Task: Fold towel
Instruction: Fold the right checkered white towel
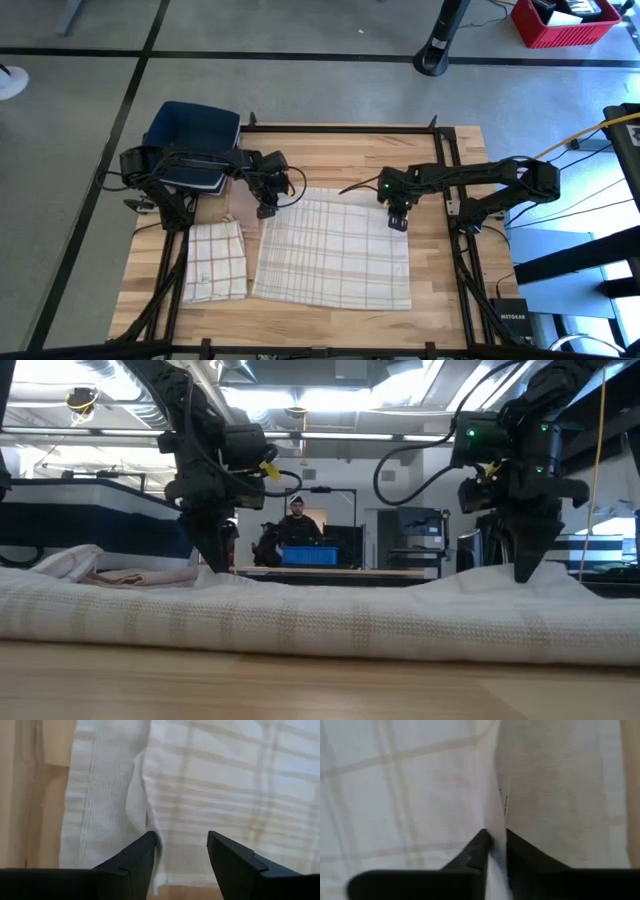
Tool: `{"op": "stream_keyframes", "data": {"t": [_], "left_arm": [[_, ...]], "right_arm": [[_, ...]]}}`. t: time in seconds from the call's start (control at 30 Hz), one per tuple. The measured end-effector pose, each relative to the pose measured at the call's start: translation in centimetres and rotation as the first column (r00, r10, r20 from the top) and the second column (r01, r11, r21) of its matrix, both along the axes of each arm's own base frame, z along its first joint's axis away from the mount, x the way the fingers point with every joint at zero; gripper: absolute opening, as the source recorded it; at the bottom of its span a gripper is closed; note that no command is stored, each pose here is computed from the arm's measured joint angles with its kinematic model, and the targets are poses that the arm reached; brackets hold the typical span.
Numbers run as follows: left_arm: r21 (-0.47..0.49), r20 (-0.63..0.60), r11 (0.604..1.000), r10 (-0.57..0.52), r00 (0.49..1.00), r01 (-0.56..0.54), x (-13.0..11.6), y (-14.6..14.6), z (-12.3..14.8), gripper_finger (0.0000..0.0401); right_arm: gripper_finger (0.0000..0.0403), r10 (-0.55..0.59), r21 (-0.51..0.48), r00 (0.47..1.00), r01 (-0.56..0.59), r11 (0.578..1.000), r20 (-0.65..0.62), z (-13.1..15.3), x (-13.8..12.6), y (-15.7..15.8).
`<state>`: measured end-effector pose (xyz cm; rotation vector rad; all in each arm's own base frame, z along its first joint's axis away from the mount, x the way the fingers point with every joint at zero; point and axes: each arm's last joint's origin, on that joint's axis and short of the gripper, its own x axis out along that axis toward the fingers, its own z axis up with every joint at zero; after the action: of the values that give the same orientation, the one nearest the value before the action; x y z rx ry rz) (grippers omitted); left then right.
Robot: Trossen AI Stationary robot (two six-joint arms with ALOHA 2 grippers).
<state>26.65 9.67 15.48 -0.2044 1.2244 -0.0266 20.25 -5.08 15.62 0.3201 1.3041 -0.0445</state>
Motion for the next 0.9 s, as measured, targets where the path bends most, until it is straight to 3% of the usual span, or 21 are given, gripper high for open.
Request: {"op": "stream_keyframes", "data": {"t": [0.1,0.23,0.37,0.7,0.9], "left_arm": [[0.038,0.001,0.999,-0.018,1.0,0.018,0.1,-0.1,0.0,0.0151],[0.123,-0.035,0.992,0.001,0.999,0.003,0.1,0.2,-0.1,0.0112],[0.125,-0.046,0.992,0.005,0.999,0.001,0.1,0.3,-0.5,0.0083],[0.092,-0.041,0.994,-0.056,0.998,0.06,0.5,-0.3,-0.6,0.0006],[0.111,-0.011,0.994,0.006,1.0,-0.005,-0.1,-2.0,3.3,0.0003]], "right_arm": [[0.0014,-0.009,-0.04,1.0,0.008,0.999,-0.009,0.0,0.0,-0.1],[0.0019,-0.013,-0.059,1.0,0.012,0.998,-0.006,0.0,0.0,-0.2],[0.003,-0.015,-0.062,1.0,0.015,0.998,-0.006,0.0,0.1,-0.2],[0.0005,0.011,-0.06,1.0,-0.011,0.998,-0.005,0.3,0.2,-0.2],[0.0003,0.003,-0.063,0.998,0.0,0.998,0.055,4.3,-0.2,1.3]]}}
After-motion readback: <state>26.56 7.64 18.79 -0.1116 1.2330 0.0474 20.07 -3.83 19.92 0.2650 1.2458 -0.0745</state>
